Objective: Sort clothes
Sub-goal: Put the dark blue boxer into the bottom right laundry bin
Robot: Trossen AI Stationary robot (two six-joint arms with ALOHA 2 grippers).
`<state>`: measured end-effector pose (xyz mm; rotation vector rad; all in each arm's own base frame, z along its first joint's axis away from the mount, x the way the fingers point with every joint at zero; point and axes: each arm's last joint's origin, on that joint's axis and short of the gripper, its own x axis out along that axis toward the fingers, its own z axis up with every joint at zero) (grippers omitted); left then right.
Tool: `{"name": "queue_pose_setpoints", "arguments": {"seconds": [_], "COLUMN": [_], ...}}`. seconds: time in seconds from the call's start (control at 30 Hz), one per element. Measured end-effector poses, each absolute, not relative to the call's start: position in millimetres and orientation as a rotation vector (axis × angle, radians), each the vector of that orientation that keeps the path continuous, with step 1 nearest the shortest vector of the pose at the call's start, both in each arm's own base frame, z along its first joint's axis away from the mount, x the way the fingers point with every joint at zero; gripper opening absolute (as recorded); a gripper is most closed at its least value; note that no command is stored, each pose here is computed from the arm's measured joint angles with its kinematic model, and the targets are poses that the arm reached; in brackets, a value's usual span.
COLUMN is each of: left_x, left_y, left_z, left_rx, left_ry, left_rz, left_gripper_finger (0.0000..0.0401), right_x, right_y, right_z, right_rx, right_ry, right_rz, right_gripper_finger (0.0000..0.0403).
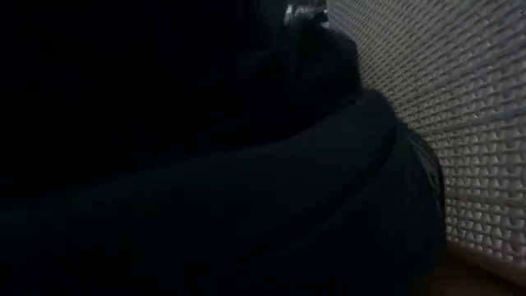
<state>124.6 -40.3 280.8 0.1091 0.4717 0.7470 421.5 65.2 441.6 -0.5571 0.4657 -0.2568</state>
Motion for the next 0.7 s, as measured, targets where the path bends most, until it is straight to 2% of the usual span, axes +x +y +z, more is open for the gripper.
{"name": "queue_pose_setpoints", "arguments": {"seconds": [0.1,0.27,0.5,0.6,0.7], "left_x": [125,125,125,125,125], "left_y": [-40,-40,-40,-40,-40], "left_z": [281,281,281,281,281], "left_rx": [0.112,0.111,0.111,0.109,0.107], "left_ry": [0.473,0.472,0.472,0.471,0.47], "left_rz": [0.746,0.746,0.746,0.747,0.747], "left_gripper_finger": [0.0196,0.0196,0.0196,0.0196,0.0196], "right_x": [427,438,437,433,432], "right_y": [79,105,111,107,105], "right_z": [415,338,235,214,213], "right_rx": [-0.504,-0.448,-0.31,-0.299,-0.305], "right_ry": [0.536,0.701,0.799,0.851,0.896], "right_rz": [-0.144,0.038,0.112,0.102,0.093], "right_gripper_finger": [0.0011,0.0011,0.0012,0.0022,0.0057]}}
